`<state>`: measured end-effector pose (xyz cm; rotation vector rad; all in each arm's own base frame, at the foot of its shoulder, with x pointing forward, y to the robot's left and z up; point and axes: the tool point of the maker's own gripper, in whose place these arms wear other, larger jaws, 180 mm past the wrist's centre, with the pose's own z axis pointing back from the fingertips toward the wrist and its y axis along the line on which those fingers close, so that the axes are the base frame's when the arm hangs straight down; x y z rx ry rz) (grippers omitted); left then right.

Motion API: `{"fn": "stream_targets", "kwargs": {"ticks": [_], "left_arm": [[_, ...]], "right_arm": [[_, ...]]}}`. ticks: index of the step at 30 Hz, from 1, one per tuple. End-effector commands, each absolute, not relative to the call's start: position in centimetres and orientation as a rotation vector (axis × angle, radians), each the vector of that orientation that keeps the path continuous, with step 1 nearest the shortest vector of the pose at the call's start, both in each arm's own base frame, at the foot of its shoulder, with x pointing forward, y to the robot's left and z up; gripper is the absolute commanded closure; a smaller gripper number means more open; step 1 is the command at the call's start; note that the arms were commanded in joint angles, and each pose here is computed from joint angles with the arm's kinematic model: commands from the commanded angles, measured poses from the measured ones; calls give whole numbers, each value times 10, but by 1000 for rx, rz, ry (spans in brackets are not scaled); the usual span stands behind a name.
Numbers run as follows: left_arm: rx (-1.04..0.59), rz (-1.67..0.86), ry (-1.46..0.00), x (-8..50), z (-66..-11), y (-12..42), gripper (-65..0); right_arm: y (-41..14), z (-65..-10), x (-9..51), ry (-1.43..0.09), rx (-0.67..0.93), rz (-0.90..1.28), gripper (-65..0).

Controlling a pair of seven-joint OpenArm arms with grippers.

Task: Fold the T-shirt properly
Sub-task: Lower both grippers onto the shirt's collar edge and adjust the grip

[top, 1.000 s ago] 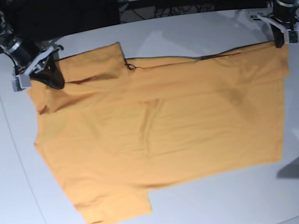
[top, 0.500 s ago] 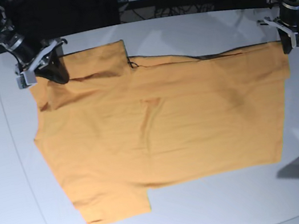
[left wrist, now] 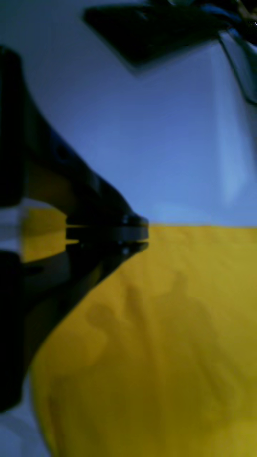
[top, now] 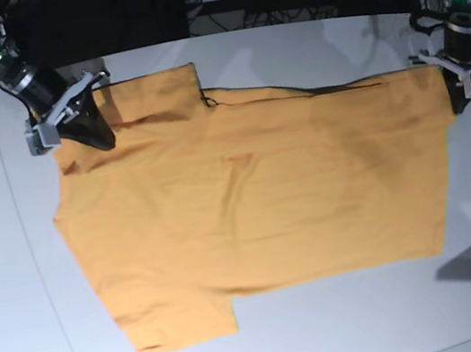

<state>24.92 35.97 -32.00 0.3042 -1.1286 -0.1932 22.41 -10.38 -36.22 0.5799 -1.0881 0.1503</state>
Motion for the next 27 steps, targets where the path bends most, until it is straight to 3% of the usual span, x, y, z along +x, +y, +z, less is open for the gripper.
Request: {"fn": "stream_targets", "kwargs": {"ticks": [1, 11, 27], "left_arm": [[330, -194, -1166, 255, -308, 366, 0], [276, -135, -1109, 272, -348, 371, 0], [301, -256, -935, 236, -428, 377, 0]], "right_arm": [[-105, -350, 234, -1125, 587, 164, -3], [-115, -372, 269, -1080, 547, 164, -3], [-130, -433, 240, -922, 520, 69, -3]]}}
